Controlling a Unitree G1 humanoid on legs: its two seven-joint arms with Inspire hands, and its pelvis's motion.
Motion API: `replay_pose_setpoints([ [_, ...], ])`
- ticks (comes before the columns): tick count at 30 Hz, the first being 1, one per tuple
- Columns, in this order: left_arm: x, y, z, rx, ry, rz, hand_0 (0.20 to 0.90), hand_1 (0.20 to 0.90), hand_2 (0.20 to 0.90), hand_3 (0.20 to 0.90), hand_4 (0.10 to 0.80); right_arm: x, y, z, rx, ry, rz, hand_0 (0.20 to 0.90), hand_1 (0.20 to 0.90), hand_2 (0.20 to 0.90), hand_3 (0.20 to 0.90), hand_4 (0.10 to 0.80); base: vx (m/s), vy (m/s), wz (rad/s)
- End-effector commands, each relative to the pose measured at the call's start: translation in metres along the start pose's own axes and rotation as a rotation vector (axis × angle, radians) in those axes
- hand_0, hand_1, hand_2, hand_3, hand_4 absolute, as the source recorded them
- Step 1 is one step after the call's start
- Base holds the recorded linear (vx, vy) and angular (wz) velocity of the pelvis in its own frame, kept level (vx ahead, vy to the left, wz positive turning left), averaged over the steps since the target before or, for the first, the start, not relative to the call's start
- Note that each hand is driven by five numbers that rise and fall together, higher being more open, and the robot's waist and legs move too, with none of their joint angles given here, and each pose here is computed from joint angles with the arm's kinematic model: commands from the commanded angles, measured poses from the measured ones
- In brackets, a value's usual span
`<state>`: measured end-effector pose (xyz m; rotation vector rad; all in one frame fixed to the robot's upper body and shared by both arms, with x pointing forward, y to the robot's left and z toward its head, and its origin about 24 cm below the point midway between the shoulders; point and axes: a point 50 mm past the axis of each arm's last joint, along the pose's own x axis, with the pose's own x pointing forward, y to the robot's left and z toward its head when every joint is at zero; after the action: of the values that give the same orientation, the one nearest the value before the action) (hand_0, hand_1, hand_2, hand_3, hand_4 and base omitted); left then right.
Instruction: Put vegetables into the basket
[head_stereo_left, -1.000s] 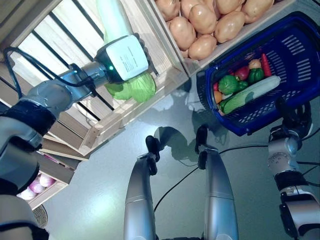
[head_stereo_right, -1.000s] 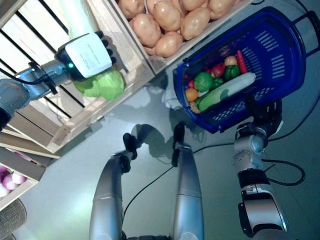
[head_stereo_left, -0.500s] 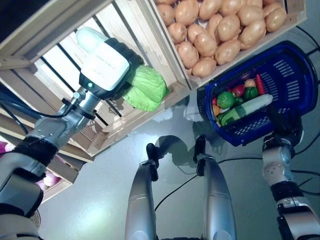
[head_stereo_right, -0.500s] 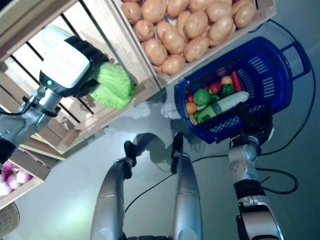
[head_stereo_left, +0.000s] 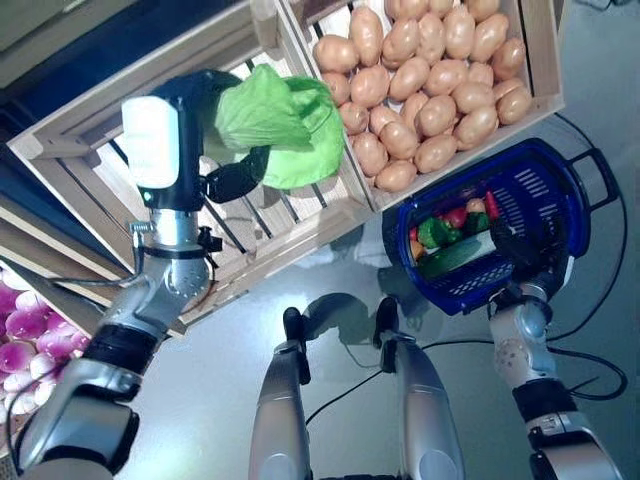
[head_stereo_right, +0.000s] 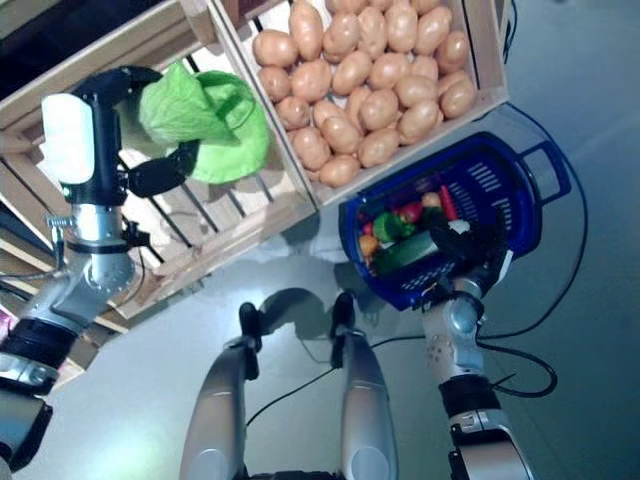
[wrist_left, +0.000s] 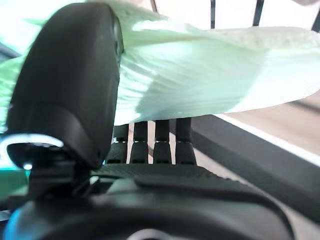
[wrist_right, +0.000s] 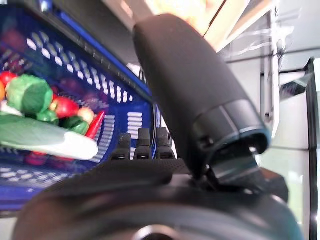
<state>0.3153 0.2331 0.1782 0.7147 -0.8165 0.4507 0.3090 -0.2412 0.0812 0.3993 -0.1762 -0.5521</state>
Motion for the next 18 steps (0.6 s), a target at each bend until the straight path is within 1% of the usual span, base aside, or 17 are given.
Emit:
replay_pose_setpoints([
  [1, 0.025, 0.026, 0.038, -0.451, -0.118, 0.143, 0.300, 0.300, 0.300, 0.300, 0.400, -0.005, 0.019, 0.034, 0.010, -0.170, 0.206, 0.900, 0.900, 0.900, 0.900, 0.800, 0.110, -0.073, 0.10],
  [3, 0.016, 0.019, 0.038, -0.648, -0.062, 0.086, 0.300, 0.300, 0.300, 0.300, 0.400, -0.011, 0.025, 0.029, 0.003, -0.151, 0.280, 0.900, 0.900, 0.900, 0.900, 0.800, 0.066, -0.066, 0.12],
  [5, 0.008, 0.010, 0.042, -0.764, -0.040, 0.053, 0.300, 0.300, 0.300, 0.300, 0.400, -0.016, 0.031, 0.024, -0.037, -0.140, 0.344, 0.900, 0.900, 0.900, 0.900, 0.800, 0.045, -0.069, 0.13],
  [8, 0.003, -0.006, 0.046, -0.995, 0.029, -0.006, 0.300, 0.300, 0.300, 0.300, 0.400, -0.024, 0.045, 0.025, -0.083, -0.156, 0.477, 0.900, 0.900, 0.900, 0.900, 0.800, 0.032, -0.066, 0.04],
  [9, 0.001, -0.009, 0.046, -1.037, 0.045, -0.015, 0.300, 0.300, 0.300, 0.300, 0.400, -0.025, 0.047, 0.026, -0.088, -0.158, 0.495, 0.900, 0.900, 0.900, 0.900, 0.800, 0.050, -0.039, 0.00],
  [11, -0.007, -0.020, 0.049, -1.185, 0.089, -0.072, 0.300, 0.300, 0.300, 0.300, 0.400, -0.030, 0.054, 0.028, -0.131, -0.183, 0.557, 0.900, 0.900, 0.900, 0.900, 0.800, 0.039, -0.035, 0.01],
  [13, -0.018, -0.030, 0.047, -1.352, 0.169, -0.114, 0.300, 0.300, 0.300, 0.300, 0.400, -0.035, 0.057, 0.028, -0.203, -0.195, 0.613, 0.900, 0.900, 0.900, 0.900, 0.800, 0.057, -0.028, 0.04],
  [15, -0.027, -0.037, 0.045, -1.454, 0.227, -0.140, 0.300, 0.300, 0.300, 0.300, 0.400, -0.040, 0.057, 0.024, -0.253, -0.176, 0.663, 0.900, 0.900, 0.900, 0.900, 0.800, 0.082, -0.015, 0.02],
  [16, -0.037, -0.044, 0.044, -1.543, 0.283, -0.165, 0.300, 0.300, 0.300, 0.300, 0.400, -0.043, 0.055, 0.020, -0.297, -0.162, 0.688, 0.900, 0.900, 0.900, 0.900, 0.800, 0.130, -0.004, 0.04],
  [17, -0.047, -0.052, 0.045, -1.596, 0.338, -0.198, 0.300, 0.300, 0.300, 0.300, 0.400, -0.048, 0.053, 0.015, -0.351, -0.135, 0.736, 0.900, 0.900, 0.900, 0.900, 0.800, 0.136, 0.000, 0.06],
  [18, -0.052, -0.056, 0.046, -1.611, 0.364, -0.217, 0.300, 0.300, 0.300, 0.300, 0.400, -0.050, 0.052, 0.012, -0.373, -0.119, 0.752, 0.900, 0.900, 0.900, 0.900, 0.800, 0.109, 0.000, 0.06],
])
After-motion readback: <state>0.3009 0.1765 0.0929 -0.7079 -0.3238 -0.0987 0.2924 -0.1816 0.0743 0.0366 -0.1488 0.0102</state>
